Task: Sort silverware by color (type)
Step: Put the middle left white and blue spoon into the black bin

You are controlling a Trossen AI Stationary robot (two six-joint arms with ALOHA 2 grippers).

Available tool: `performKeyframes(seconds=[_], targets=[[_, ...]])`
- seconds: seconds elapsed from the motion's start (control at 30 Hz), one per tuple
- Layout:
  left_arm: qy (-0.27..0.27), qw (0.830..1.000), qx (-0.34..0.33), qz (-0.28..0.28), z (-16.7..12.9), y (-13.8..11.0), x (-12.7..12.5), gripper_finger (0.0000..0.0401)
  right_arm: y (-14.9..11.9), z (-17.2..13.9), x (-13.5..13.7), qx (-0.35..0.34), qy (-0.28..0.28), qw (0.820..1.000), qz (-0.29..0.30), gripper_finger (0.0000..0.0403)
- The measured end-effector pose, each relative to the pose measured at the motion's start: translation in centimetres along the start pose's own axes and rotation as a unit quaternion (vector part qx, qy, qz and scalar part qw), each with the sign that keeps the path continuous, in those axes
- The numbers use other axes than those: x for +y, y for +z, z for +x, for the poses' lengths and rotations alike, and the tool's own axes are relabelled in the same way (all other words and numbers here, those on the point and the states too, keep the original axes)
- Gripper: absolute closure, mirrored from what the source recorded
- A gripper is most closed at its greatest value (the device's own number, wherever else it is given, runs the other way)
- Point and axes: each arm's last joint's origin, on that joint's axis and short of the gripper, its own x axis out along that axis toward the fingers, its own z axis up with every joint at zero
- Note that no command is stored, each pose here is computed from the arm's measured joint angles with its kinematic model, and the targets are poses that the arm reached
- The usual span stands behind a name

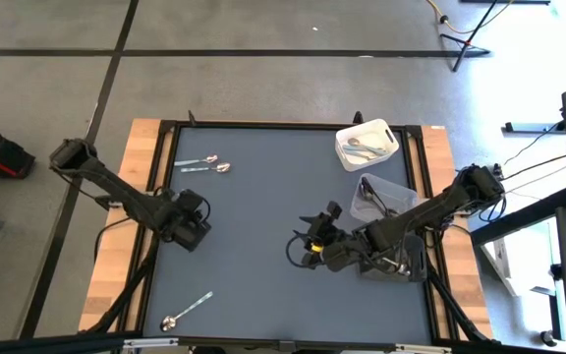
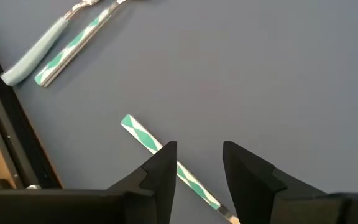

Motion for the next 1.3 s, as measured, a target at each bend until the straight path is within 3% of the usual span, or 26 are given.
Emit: performKeyframes(seconds=[0.73, 1.2, 1.3], targets=[[0.121, 0.985, 0.109, 0.051, 4.5, -0.2, -1.0, 0.0276, 0.0, 0.0, 0.0, 0.0, 0.0, 1.0, 0.003, 0.0229], [0.094, 0.988, 0.103, 0.068, 4.4, -1.1, -1.6, 0.0276, 0.2, 0.0, 0.1, -0.007, 0.003, 1.0, 0.011, 0.0229], [0.057, 0.991, 0.102, 0.063, 3.6, -0.9, -2.6, 0.0276, 0.2, 0.0, 0.1, -0.008, 0.004, 1.0, 0.012, 0.0229]])
